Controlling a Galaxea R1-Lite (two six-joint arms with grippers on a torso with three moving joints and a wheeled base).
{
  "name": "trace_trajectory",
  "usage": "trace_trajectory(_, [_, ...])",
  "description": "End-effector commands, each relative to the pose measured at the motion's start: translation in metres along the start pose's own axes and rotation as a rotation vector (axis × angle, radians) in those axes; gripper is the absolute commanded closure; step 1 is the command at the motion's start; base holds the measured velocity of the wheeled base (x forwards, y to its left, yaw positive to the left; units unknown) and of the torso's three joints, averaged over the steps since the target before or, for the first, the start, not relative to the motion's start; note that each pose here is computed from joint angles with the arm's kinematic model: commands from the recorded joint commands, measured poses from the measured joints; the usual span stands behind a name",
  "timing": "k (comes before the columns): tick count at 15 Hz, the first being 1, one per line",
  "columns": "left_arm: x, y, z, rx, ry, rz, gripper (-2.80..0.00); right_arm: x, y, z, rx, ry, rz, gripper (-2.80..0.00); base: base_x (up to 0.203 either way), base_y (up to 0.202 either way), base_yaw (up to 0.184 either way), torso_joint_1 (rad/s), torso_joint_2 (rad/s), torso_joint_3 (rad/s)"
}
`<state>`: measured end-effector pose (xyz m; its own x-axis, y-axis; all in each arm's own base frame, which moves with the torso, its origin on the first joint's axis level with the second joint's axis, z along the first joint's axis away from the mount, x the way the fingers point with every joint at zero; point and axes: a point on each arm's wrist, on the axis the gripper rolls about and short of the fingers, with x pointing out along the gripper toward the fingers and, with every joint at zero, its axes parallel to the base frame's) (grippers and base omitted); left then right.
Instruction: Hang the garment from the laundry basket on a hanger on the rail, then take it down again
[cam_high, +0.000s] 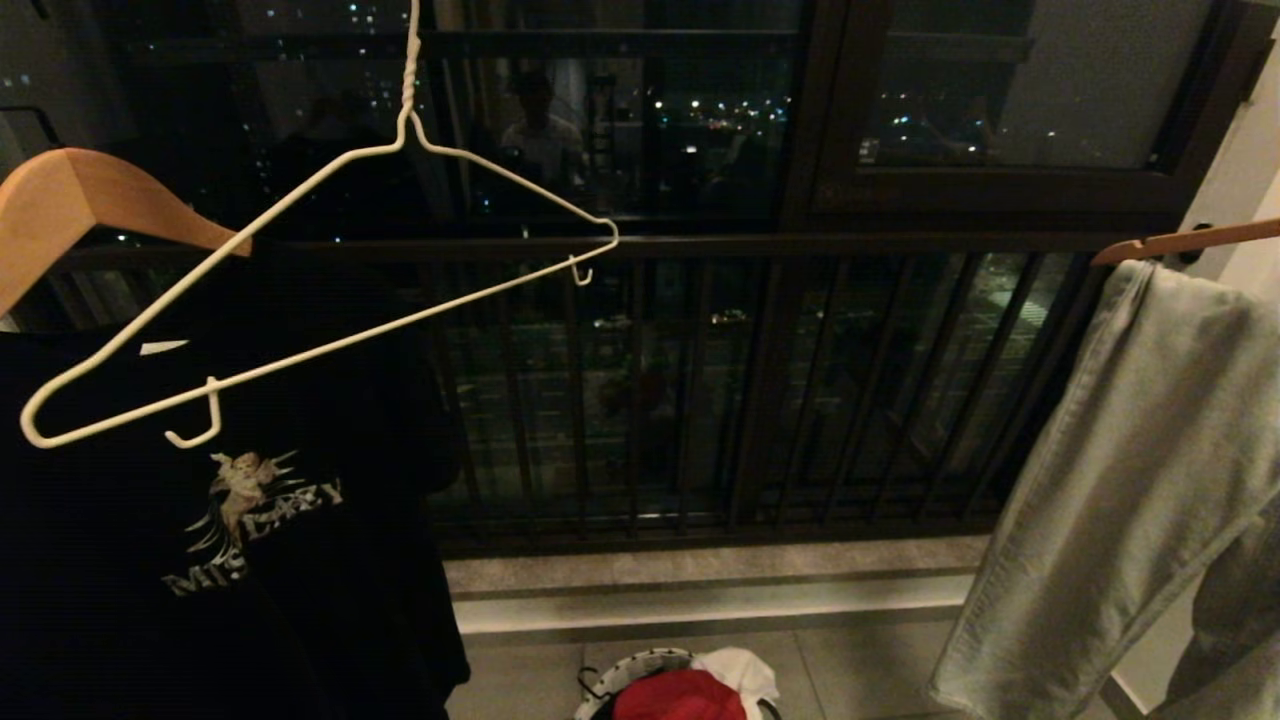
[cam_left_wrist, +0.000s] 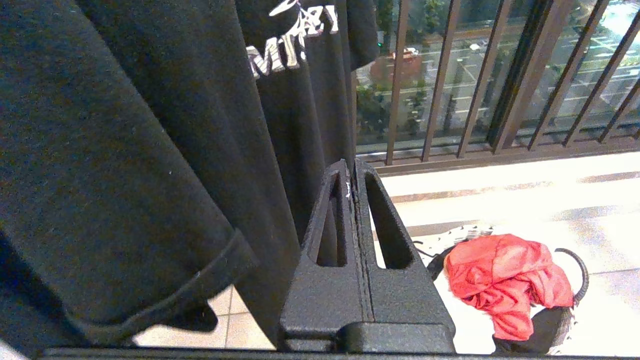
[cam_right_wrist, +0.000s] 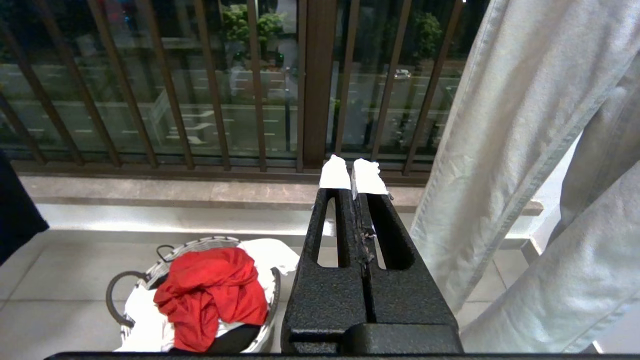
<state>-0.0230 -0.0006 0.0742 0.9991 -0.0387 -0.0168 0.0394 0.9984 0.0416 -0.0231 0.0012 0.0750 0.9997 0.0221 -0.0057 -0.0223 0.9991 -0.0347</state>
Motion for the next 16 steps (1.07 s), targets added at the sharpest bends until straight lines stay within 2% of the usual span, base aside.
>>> trace_trajectory(1, [-0.0002, 0.0000, 0.0000, 0.000, -0.001, -0.001, 0.00, 0.0000, 0.0000, -0.0001, 0.000, 0.000, 0.001, 0.00, 0.000, 0.000, 0.000, 0.000, 0.00, 0.000])
trace_trajectory(16, [-0.0002, 0.0000, 0.0000, -0.001, -0.002, -0.001, 0.00, 0.0001, 0.0000, 0.0000, 0.001, -0.001, -0.001, 0.00, 0.000, 0.000, 0.000, 0.000, 0.00, 0.000])
